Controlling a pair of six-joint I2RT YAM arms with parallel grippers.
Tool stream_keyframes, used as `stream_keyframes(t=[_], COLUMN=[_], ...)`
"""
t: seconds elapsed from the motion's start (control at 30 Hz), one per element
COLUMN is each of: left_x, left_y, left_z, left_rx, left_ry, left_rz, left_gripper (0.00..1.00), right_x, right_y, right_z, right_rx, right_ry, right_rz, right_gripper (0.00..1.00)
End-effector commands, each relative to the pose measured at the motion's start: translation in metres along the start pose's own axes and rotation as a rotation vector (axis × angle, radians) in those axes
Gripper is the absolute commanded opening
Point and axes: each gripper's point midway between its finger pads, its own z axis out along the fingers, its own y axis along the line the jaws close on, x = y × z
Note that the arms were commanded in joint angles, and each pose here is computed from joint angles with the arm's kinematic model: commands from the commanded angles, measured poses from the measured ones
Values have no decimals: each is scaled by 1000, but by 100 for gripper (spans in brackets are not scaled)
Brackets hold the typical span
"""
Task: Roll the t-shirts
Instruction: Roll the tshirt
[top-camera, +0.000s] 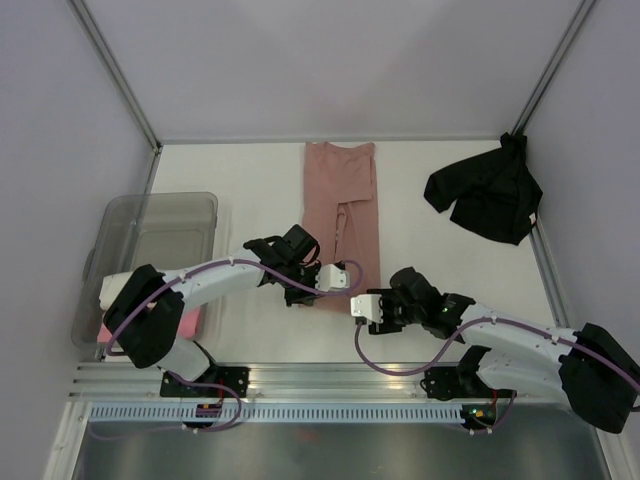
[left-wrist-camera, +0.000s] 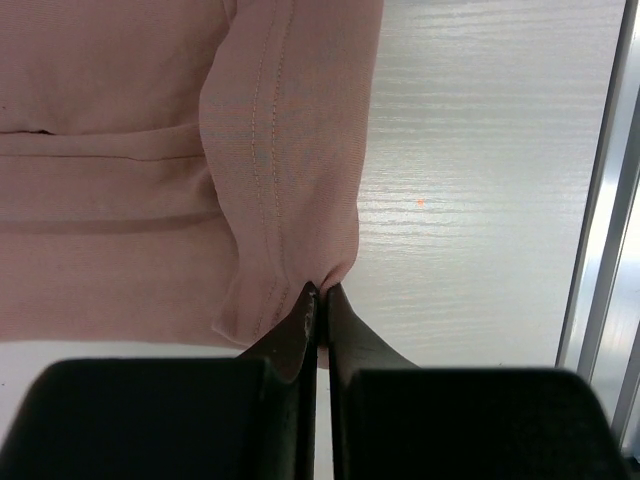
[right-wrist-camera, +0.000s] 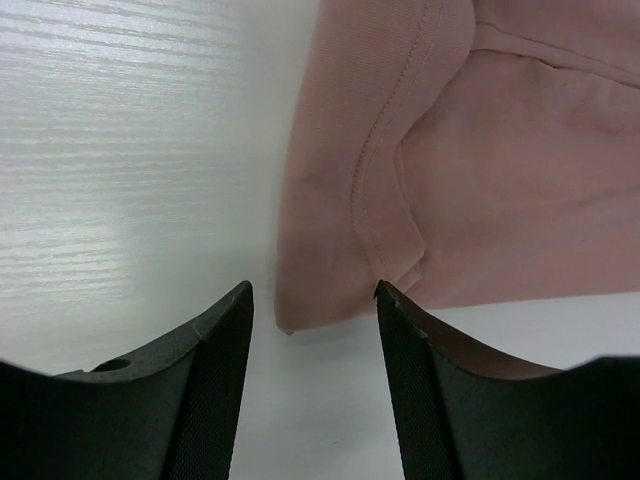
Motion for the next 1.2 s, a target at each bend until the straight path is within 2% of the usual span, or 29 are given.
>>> stream_keyframes(t=[0.0, 0.07, 0.1, 0.2, 0.43, 0.5, 0.6, 0.67, 0.73, 0.9, 1.17], left_x=[-14, -15, -16, -13, -9, -9, -7, -7, -3, -7, 5], left_y=[1, 2, 3, 3, -12, -24, -48, -61, -71, -49, -16], left_z=[-2, -4, -4, -6, -14, -21, -29, -31, -33, -36, -19], left_rx=[25, 24, 21, 27, 90, 135, 227, 285, 340, 329, 312], left_ry=[-47, -50, -54, -53, -44, -42, -41, -50, -41, -84, -47], left_rz=[-32, -40, -39, -51, -73, -86, -118, -141, -183, -263, -328], left_gripper=[2, 2, 2, 2, 2, 2, 2, 2, 2, 2, 2], right_x=[-16, -8, -3, -9, -20, -27, -46, -45, -49, -50, -39], right_y=[-9, -2, 1, -9, 13, 20, 35, 51, 48, 19, -22], right_z=[7, 10, 12, 11, -4, -15, -27, -34, -36, -30, -1], right_rx=[7, -28, -38, -2, -163, -231, -357, -452, -459, -380, -389], right_ry=[-53, -26, -7, -15, -8, -6, -73, -62, -75, -104, -87], right_rz=[-47, -51, -52, -33, 16, 52, 108, 143, 191, 328, 521], right_gripper=[59, 53, 33, 1, 1, 0, 0, 0, 0, 0, 0])
